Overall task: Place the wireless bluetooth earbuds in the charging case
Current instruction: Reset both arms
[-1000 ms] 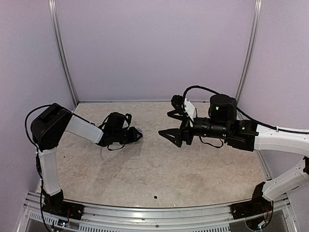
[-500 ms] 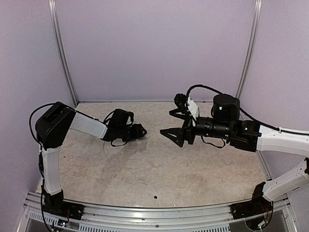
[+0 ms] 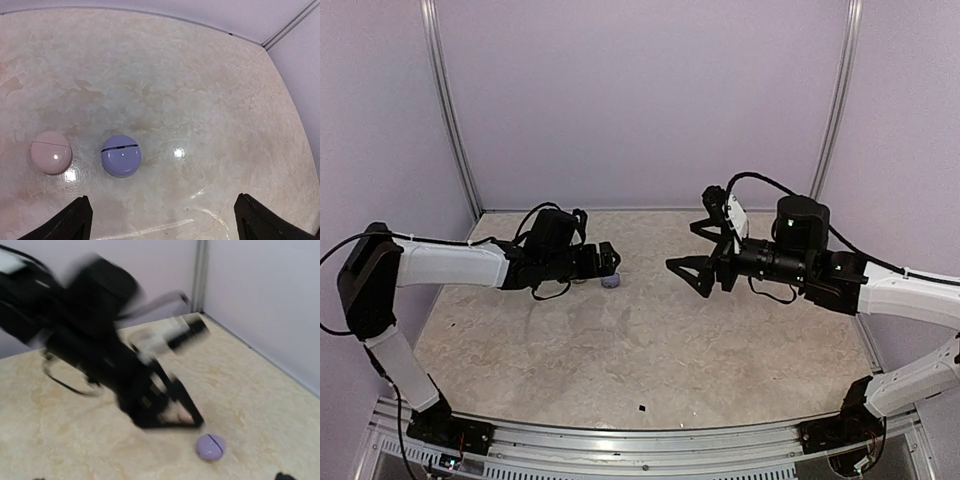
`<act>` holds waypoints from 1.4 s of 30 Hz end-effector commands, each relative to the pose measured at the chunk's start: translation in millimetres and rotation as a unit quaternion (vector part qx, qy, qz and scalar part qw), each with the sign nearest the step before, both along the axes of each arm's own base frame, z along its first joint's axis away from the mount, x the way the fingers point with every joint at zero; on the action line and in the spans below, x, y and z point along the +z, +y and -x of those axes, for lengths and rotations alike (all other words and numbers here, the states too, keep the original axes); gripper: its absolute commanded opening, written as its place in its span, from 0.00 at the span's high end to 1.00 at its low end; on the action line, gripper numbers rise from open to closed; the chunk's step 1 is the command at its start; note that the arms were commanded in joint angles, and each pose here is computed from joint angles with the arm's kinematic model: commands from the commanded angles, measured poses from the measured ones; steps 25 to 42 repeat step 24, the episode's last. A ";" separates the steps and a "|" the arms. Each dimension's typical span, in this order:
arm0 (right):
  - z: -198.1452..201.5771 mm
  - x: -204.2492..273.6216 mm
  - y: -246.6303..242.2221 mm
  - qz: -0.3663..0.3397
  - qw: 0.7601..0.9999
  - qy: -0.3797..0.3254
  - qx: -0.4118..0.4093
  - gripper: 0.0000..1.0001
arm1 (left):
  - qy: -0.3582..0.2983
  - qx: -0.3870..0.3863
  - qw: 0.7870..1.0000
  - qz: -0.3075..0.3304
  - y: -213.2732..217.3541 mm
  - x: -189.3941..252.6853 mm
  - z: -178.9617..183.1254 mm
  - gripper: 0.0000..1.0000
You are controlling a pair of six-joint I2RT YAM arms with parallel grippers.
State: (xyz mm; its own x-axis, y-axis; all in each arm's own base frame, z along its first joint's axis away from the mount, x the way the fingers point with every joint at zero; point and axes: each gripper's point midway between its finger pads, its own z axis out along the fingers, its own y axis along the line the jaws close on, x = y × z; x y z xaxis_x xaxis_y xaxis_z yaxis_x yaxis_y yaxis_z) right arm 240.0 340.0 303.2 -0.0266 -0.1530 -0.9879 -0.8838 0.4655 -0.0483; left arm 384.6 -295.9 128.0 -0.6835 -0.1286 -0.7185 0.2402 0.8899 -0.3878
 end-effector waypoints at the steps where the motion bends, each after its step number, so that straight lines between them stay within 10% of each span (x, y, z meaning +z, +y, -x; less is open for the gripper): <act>1: -14.4 6.5 -20.7 -0.040 0.998 0.033 -0.035 0.00 | -0.083 0.029 0.996 -0.013 32.1 64.8 -0.2 0.01; 7: -40.1 -15.0 -62.8 -0.070 0.989 0.087 -0.094 0.00 | -0.179 0.084 0.980 0.037 85.2 124.6 21.1 0.01; 16: -59.8 -84.1 -116.3 -0.079 0.971 0.149 -0.171 0.00 | -0.165 0.148 0.975 0.017 130.3 83.3 46.2 0.01; 42: -58.9 -112.6 -130.3 -0.073 0.965 0.161 -0.192 0.00 | -0.155 0.154 0.976 0.016 132.1 62.0 47.7 0.01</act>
